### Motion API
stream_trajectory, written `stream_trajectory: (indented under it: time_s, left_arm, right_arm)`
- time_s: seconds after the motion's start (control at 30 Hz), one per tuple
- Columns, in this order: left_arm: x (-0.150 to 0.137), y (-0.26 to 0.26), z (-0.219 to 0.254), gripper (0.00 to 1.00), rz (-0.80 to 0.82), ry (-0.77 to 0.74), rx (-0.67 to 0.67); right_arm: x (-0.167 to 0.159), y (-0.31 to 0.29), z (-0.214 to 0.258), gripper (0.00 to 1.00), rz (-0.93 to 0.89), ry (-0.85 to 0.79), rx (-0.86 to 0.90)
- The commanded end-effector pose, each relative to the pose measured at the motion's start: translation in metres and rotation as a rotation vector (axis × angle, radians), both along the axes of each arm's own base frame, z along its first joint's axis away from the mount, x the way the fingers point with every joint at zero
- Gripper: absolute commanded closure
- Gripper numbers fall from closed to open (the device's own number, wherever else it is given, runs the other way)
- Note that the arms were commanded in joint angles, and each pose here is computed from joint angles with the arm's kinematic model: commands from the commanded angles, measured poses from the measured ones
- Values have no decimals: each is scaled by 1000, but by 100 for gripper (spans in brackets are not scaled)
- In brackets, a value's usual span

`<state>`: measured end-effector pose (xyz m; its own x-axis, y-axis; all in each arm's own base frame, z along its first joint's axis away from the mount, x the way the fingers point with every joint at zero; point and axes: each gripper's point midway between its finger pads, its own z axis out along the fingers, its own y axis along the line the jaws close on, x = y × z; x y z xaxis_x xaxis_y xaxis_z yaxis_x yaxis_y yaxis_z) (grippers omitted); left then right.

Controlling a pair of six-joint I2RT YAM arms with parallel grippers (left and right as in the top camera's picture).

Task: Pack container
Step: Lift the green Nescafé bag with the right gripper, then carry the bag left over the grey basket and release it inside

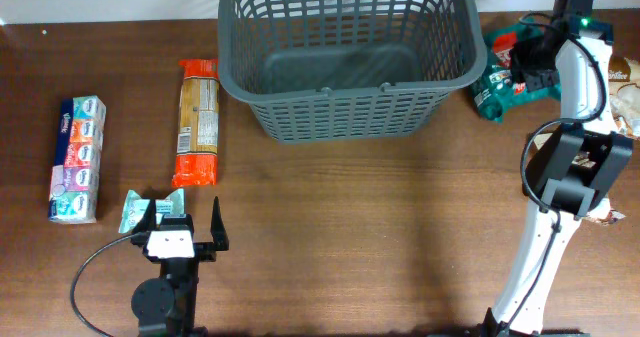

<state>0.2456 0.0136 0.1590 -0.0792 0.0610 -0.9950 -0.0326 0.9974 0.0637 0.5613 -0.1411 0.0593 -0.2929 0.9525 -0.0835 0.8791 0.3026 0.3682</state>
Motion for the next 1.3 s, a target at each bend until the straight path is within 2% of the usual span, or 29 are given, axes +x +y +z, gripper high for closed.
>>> stream_trajectory:
  time_s: [0.0, 0.13, 0.27, 0.53, 0.7, 1.0, 1.27]
  left_arm:
    - [0, 0, -2, 1, 1, -2, 16]
    - [0, 0, -2, 1, 1, -2, 16]
    - [0, 0, -2, 1, 1, -2, 16]
    - [0, 0, -2, 1, 1, -2, 16]
    - [0, 0, -1, 1, 1, -2, 16]
    - [0, 0, -2, 1, 1, -2, 16]
    - [0, 0, -2, 1, 0, -2, 16]
  right_arm:
    - [21, -6, 50, 96, 92, -120, -99]
    - [24, -17, 128, 96, 102, -244, -217]
    - [18, -15, 183, 96, 117, -341, -266]
    - [9, 2, 249, 96, 192, -487, -325]
    - [4, 25, 307, 96, 268, -619, -410]
    - [-37, 64, 427, 96, 336, -888, -552]
    - [-74, 98, 480, 96, 408, -1020, -575]
